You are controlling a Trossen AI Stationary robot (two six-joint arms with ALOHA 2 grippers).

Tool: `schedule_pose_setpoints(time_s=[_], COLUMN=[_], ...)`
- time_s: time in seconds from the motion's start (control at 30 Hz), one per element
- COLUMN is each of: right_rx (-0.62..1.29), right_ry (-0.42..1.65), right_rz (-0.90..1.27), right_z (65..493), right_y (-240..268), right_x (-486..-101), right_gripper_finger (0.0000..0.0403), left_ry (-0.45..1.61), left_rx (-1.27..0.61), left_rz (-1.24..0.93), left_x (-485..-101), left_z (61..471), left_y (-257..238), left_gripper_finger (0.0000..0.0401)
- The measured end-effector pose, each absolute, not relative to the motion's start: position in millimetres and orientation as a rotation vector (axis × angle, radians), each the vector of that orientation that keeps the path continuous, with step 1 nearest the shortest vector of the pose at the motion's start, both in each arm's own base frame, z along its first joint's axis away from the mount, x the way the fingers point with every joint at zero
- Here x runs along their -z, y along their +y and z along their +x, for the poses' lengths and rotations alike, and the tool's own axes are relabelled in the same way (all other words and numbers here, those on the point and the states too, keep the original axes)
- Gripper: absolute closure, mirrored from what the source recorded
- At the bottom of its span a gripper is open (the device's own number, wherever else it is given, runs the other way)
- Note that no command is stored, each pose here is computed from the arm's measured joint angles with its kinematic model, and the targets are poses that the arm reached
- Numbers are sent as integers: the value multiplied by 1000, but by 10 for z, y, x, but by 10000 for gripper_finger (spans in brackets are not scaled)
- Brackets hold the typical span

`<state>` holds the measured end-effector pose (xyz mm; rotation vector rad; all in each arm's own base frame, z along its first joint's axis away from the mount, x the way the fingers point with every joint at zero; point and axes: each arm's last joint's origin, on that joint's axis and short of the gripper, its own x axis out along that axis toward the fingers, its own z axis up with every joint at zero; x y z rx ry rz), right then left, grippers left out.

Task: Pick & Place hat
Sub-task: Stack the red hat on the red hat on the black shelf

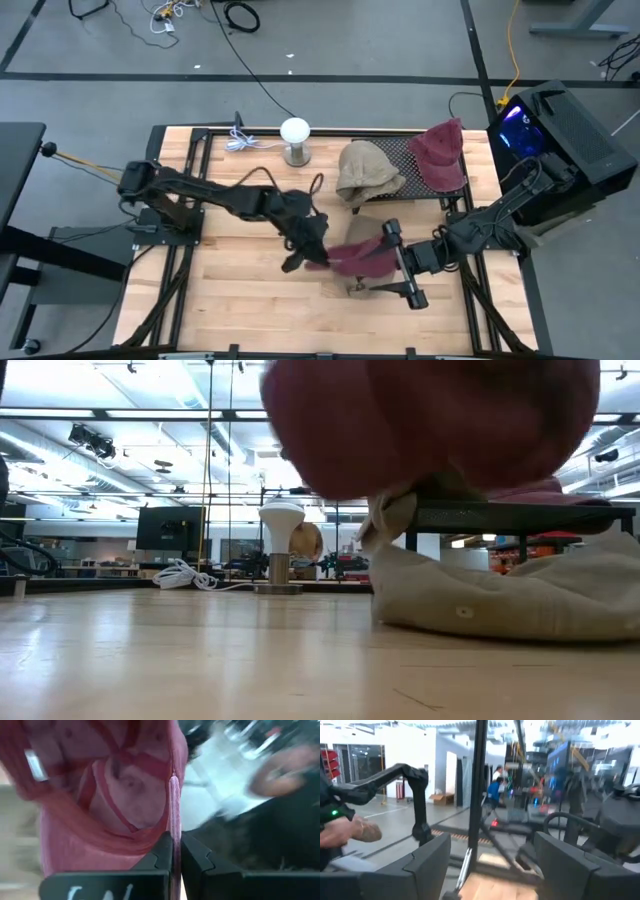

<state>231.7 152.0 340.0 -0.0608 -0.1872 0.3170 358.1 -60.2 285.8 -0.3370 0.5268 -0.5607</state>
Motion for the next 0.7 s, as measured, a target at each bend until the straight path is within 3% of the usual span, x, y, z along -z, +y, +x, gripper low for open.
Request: schedule_pose_setpoints(time_s=[0.3,0.7], right_rx=[-294,-131], right_ry=[-274,-223], right_rz=[-157,-158], right_z=[2303,2370], right_y=[1510,1454], right_x=[-3471,-3420], right_gripper_finger=[115,115], left_ry=[520,322], left_rx=[700,491], left_rz=[-748,-1022], left_x=[-3646,-4219], left_z=[2955,2277], left_y=[-443,-141], left_gripper_finger=[380,379])
